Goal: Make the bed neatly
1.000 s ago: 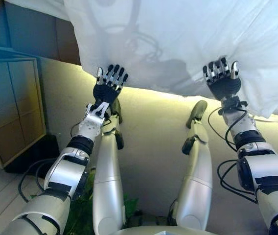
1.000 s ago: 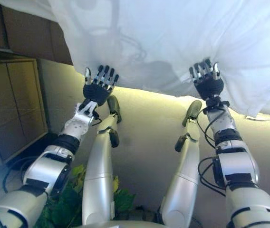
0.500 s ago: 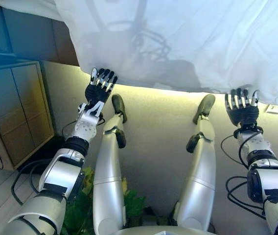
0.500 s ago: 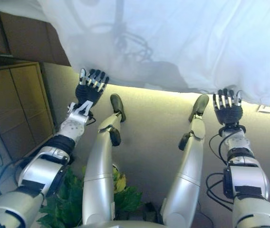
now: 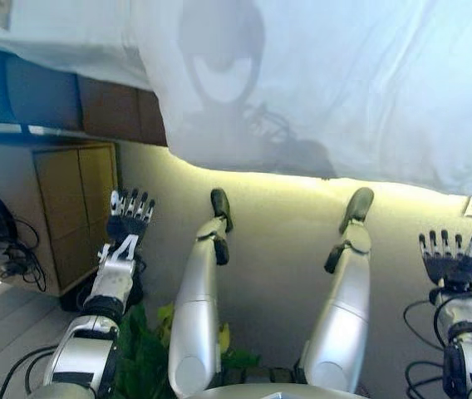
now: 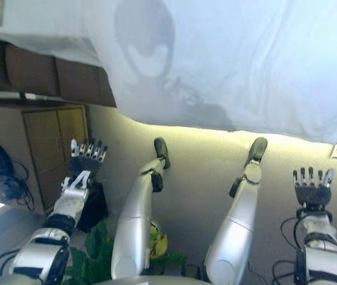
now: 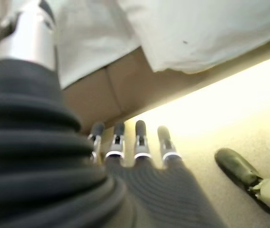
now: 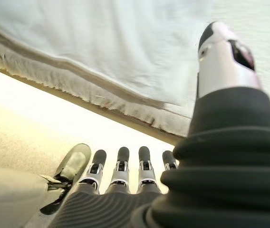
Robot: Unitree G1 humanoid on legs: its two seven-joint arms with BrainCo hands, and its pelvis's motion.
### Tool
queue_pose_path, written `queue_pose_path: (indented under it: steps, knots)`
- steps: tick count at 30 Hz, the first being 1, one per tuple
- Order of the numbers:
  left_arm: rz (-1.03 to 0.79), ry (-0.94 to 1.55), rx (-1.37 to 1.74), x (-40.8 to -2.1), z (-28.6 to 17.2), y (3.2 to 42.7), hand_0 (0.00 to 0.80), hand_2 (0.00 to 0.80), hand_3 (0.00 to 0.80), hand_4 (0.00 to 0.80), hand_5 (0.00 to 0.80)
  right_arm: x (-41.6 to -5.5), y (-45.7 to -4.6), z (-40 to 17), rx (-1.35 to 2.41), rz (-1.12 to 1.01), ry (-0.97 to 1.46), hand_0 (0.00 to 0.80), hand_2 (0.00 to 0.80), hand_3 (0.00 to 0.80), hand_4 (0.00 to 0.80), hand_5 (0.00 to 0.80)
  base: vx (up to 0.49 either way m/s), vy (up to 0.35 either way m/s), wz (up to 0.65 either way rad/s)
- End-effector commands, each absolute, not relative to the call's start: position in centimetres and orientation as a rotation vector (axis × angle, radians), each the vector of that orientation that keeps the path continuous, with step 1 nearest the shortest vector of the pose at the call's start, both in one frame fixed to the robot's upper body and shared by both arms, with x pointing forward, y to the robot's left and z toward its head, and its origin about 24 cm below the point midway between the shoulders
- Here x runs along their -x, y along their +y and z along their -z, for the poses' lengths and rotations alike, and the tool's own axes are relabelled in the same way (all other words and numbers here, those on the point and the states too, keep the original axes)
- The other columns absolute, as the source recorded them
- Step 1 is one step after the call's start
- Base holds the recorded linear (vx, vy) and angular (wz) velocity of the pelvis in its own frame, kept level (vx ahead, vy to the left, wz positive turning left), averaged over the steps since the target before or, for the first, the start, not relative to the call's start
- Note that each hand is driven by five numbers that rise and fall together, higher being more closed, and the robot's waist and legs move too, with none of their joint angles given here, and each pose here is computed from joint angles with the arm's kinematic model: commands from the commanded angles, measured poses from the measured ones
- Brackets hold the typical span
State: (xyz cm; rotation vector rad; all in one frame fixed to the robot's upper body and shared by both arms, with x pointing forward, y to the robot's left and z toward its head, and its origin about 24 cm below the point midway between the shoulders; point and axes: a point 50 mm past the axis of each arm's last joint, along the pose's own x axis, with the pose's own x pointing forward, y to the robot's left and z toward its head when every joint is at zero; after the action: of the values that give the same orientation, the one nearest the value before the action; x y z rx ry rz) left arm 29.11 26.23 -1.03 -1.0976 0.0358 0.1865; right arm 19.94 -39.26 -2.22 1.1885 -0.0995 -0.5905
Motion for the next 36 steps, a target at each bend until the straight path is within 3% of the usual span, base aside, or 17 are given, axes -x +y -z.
queue_pose_path:
  steps: [1, 12, 21, 25, 29, 33, 36]
  knots:
    - [-0.230, -0.028, 1.132, -27.9, 1.4, 27.7, 0.000, 0.000, 0.000, 0.000, 0.000, -16.8, -41.4, 2.0, -1.180, 0.645, -0.163, 0.000, 0.000, 0.000, 0.000, 0.000, 0.063, -0.098, 0.05]
    - [-0.144, 0.097, 0.693, -27.3, 1.2, 26.3, 0.000, 0.000, 0.000, 0.000, 0.000, -16.4, -34.7, 7.0, -1.067, 0.480, 0.052, 0.000, 0.000, 0.000, 0.000, 0.000, 0.081, -0.216, 0.00]
    - [-0.013, 0.254, 0.513, -23.7, 3.1, 23.7, 0.000, 0.000, 0.000, 0.000, 0.000, -15.2, -29.9, 8.5, -0.718, 0.415, 0.282, 0.000, 0.000, 0.000, 0.000, 0.000, 0.173, -0.125, 0.02]
    - [-0.045, 0.319, 0.583, -21.1, 4.8, 24.0, 0.000, 0.000, 0.000, 0.000, 0.000, -13.7, -28.9, 8.8, -0.772, 0.457, 0.283, 0.000, 0.000, 0.000, 0.000, 0.000, 0.239, -0.097, 0.09]
    - [-0.092, 0.322, 0.560, -20.2, 5.1, 24.7, 0.000, 0.000, 0.000, 0.000, 0.000, -14.8, -27.2, 7.8, -0.757, 0.376, 0.255, 0.000, 0.000, 0.000, 0.000, 0.000, 0.113, -0.055, -0.02]
    - [-0.069, 0.336, 0.501, -20.1, 4.8, 24.6, 0.000, 0.000, 0.000, 0.000, 0.000, -16.3, -28.3, 5.3, -0.463, 0.513, 0.145, 0.000, 0.000, 0.000, 0.000, 0.000, 0.061, -0.008, -0.01]
    - [-0.070, 0.348, 0.485, -20.2, 4.7, 24.6, 0.000, 0.000, 0.000, 0.000, 0.000, -17.0, -26.8, 6.3, -0.597, 0.421, 0.239, 0.000, 0.000, 0.000, 0.000, 0.000, 0.041, 0.017, 0.02]
